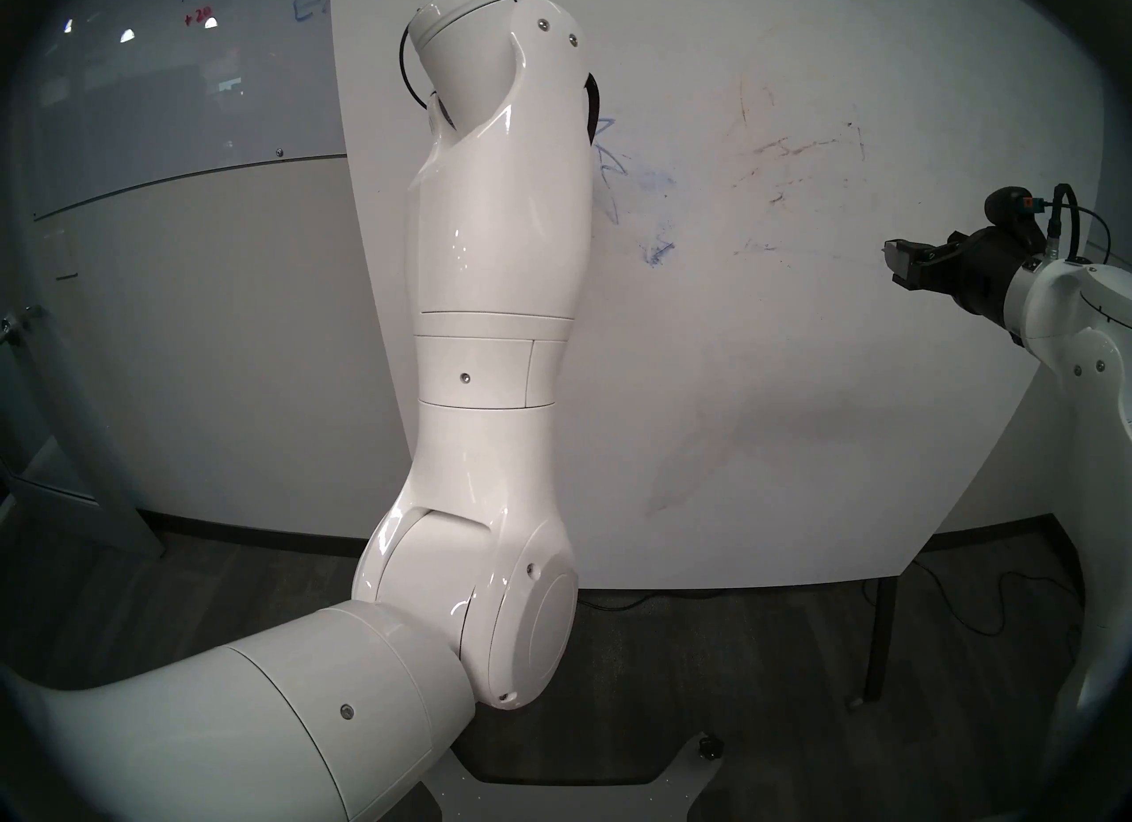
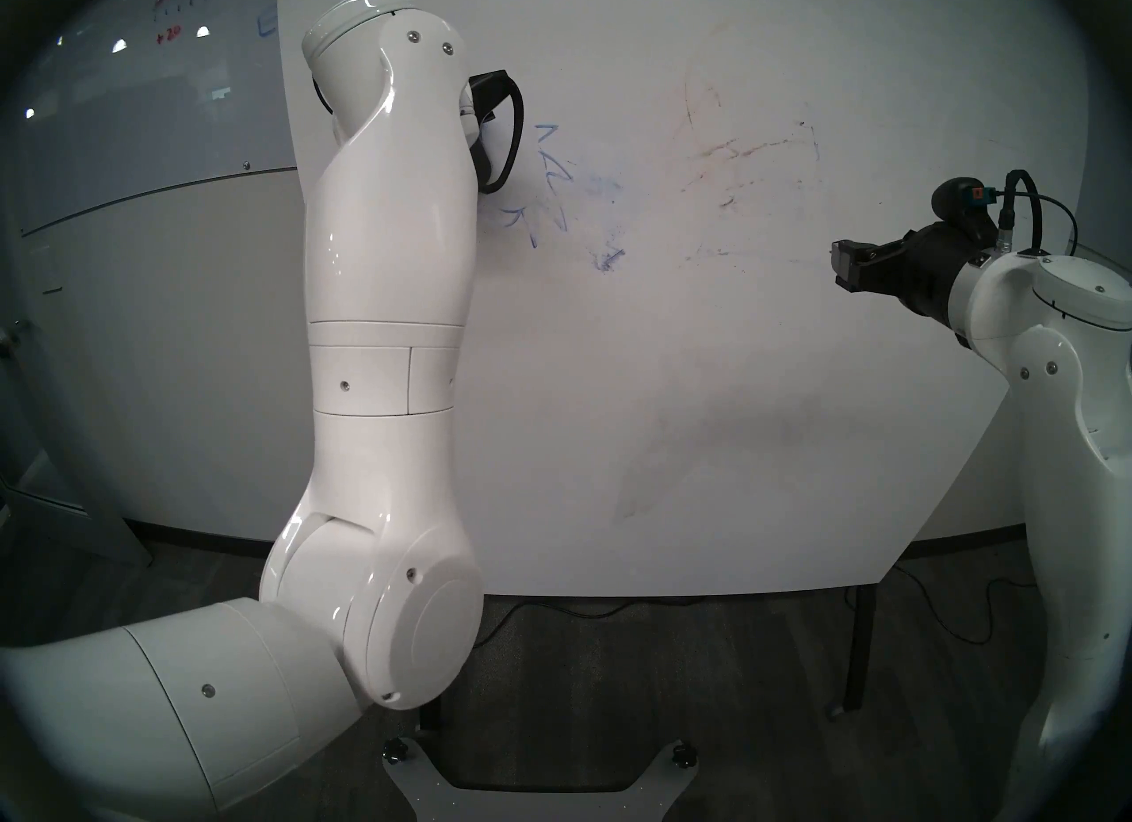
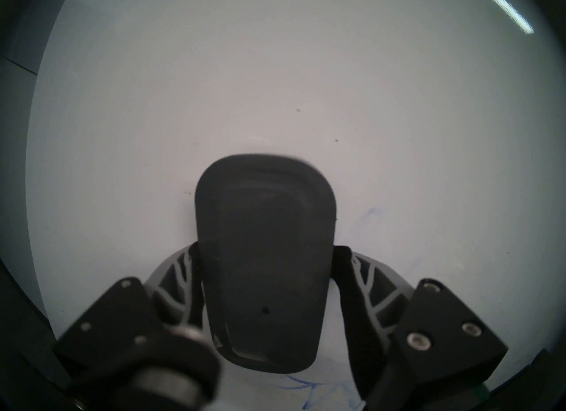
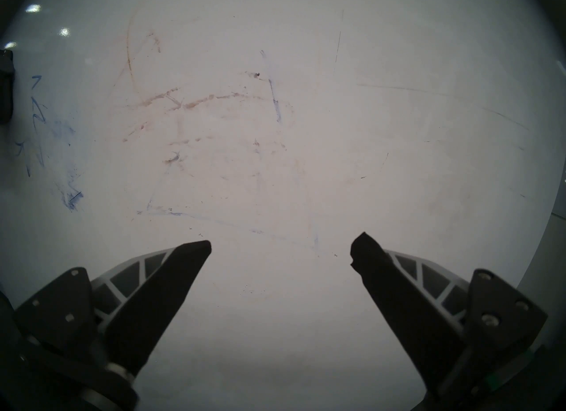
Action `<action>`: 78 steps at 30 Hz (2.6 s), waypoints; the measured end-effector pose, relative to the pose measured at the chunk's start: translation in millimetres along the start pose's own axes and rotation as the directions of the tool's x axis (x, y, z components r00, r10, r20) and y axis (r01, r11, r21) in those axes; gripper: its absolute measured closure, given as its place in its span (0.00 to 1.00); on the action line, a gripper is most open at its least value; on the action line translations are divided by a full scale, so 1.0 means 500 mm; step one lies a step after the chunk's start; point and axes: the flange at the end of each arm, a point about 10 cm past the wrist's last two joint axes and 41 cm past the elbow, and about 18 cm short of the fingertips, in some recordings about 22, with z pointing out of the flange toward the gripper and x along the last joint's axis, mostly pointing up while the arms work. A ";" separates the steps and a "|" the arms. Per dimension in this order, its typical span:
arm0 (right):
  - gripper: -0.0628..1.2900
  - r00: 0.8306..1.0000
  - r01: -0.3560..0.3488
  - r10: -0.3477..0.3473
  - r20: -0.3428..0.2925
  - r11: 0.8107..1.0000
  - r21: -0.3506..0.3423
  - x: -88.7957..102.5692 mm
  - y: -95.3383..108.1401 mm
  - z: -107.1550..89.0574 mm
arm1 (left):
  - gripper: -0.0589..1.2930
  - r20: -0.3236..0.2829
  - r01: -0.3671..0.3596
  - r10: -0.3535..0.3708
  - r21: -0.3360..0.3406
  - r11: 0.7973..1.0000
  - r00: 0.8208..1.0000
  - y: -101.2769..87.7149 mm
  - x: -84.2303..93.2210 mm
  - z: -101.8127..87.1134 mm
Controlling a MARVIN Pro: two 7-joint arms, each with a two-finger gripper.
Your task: Erase all marks on the whiteboard with the eraser
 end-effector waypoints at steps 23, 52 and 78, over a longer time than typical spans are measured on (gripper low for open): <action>0.03 1.000 0.000 0.000 0.000 1.000 0.000 0.000 0.000 0.000 | 0.47 0.098 0.026 -0.017 -0.096 0.995 0.995 0.042 -0.027 0.016; 0.03 1.000 0.000 0.000 0.000 1.000 0.000 0.000 0.000 0.000 | 0.47 0.136 0.020 -0.013 -0.050 0.999 0.991 -0.025 -0.158 -0.027; 0.03 1.000 0.000 0.000 0.000 1.000 0.000 0.000 0.000 0.000 | 0.47 0.281 -0.038 0.038 -0.007 0.999 0.959 -0.076 -0.288 0.017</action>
